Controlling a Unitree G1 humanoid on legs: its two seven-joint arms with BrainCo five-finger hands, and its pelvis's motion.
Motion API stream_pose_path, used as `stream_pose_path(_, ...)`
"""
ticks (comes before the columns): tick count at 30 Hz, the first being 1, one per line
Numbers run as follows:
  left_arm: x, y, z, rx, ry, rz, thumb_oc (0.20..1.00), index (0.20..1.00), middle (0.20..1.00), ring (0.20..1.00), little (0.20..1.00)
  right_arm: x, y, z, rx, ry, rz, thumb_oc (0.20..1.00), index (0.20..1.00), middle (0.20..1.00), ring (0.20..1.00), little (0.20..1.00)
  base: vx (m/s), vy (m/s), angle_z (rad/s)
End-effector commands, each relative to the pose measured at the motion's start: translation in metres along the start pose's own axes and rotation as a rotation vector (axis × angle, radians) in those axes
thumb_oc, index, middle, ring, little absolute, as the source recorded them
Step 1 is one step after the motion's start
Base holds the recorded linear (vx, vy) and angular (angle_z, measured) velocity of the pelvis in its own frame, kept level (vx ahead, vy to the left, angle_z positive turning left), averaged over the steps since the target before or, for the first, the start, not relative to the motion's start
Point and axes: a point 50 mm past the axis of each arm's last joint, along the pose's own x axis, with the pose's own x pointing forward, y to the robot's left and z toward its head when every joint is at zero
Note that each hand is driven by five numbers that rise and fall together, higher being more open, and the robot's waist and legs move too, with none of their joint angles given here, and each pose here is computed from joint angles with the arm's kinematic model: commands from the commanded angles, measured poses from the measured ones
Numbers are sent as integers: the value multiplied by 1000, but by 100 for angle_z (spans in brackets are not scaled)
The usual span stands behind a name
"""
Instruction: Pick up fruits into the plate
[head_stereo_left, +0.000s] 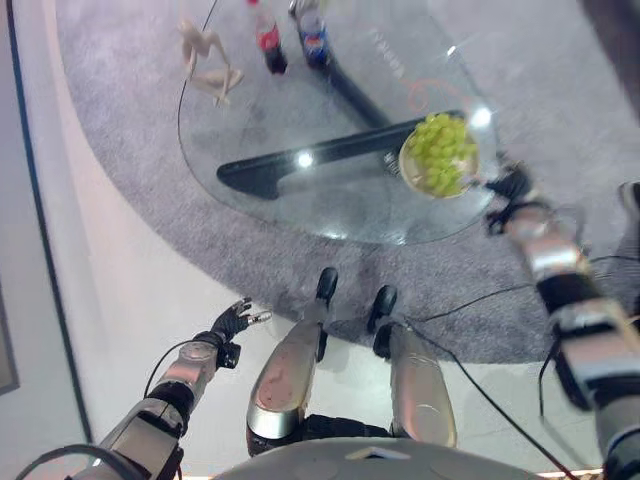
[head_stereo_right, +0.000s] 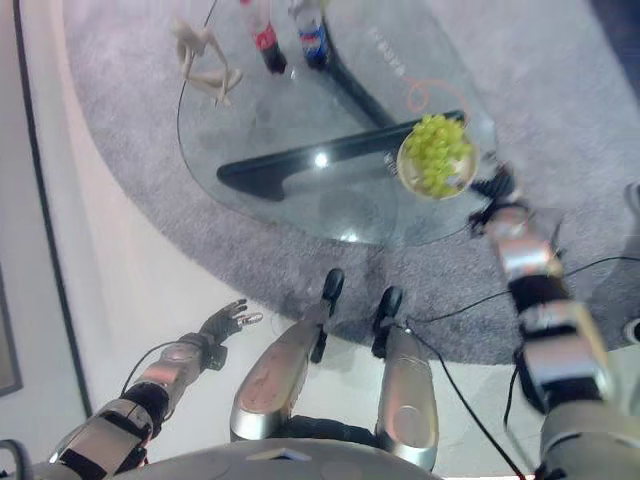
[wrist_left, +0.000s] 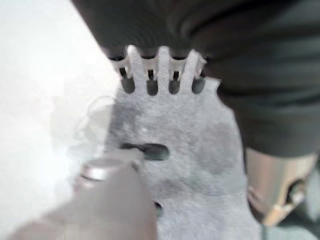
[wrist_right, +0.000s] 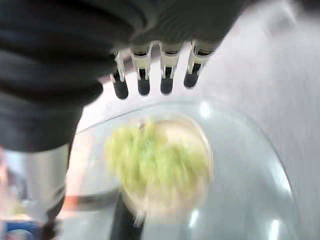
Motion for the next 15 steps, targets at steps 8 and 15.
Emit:
stream_pose_path(8, -20, -13, -79, 32, 262, 32, 1000, 1000, 1000, 1000, 1000, -78, 28, -158, 338, 404, 113, 1000, 1000, 1000, 1000, 1000, 163, -27, -12)
stream_pose_path(15, -36, -18, -114, 11, 397, 21, 1000, 1000, 1000, 1000, 1000, -134, 40, -218, 365, 678, 168, 1000, 1000, 1000, 1000, 1000, 61, 13, -10)
